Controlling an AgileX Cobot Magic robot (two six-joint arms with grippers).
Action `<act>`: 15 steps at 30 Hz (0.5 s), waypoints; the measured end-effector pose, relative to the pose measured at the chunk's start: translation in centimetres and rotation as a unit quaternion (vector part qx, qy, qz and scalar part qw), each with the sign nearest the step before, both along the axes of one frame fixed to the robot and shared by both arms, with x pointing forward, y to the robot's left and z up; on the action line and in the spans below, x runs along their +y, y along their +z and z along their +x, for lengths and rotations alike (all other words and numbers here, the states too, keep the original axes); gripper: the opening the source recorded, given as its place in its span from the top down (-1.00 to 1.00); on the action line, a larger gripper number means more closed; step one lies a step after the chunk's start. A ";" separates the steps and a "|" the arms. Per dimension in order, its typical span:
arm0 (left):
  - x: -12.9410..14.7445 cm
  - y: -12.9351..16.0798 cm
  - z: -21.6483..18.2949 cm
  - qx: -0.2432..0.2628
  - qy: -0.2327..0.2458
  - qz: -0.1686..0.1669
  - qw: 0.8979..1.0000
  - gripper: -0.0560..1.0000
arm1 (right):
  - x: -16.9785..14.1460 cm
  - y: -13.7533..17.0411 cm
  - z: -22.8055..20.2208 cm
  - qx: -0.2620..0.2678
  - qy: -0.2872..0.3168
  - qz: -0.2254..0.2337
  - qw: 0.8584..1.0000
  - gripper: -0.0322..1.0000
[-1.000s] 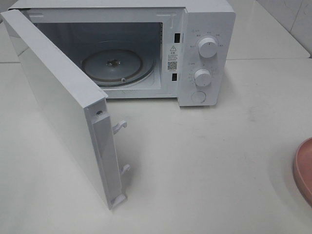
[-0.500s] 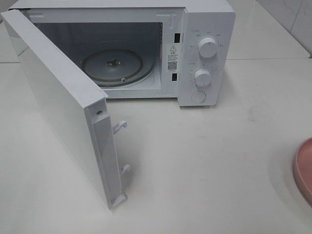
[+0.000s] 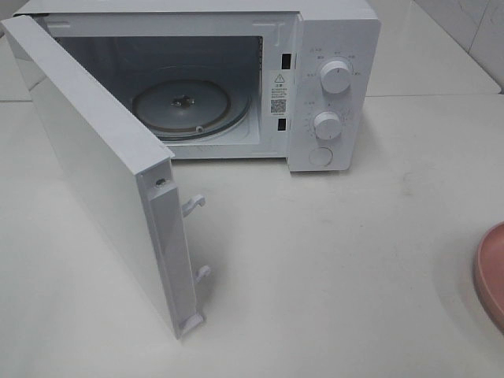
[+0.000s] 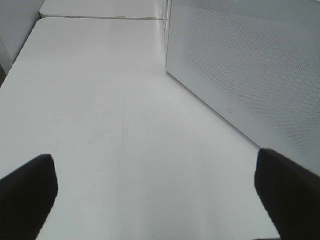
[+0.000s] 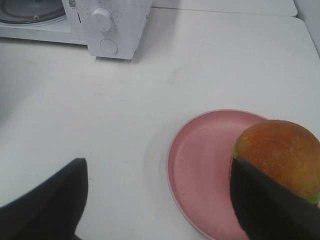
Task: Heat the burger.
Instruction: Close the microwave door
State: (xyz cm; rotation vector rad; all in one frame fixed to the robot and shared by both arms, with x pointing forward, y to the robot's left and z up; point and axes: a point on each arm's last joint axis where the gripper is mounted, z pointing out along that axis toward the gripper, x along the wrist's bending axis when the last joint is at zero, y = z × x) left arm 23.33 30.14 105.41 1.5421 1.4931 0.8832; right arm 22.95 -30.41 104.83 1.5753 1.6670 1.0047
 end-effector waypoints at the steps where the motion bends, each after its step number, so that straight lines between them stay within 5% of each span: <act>1: 0.0 0.0 0.0 0.000 0.000 0.000 1.000 -0.99 | 0.0 0.0 0.0 0.000 0.000 0.000 1.000 -0.53; 15: 0.0 0.0 0.0 0.000 0.000 0.000 1.000 -0.99 | 0.0 0.0 0.0 0.000 0.000 0.000 1.000 -0.53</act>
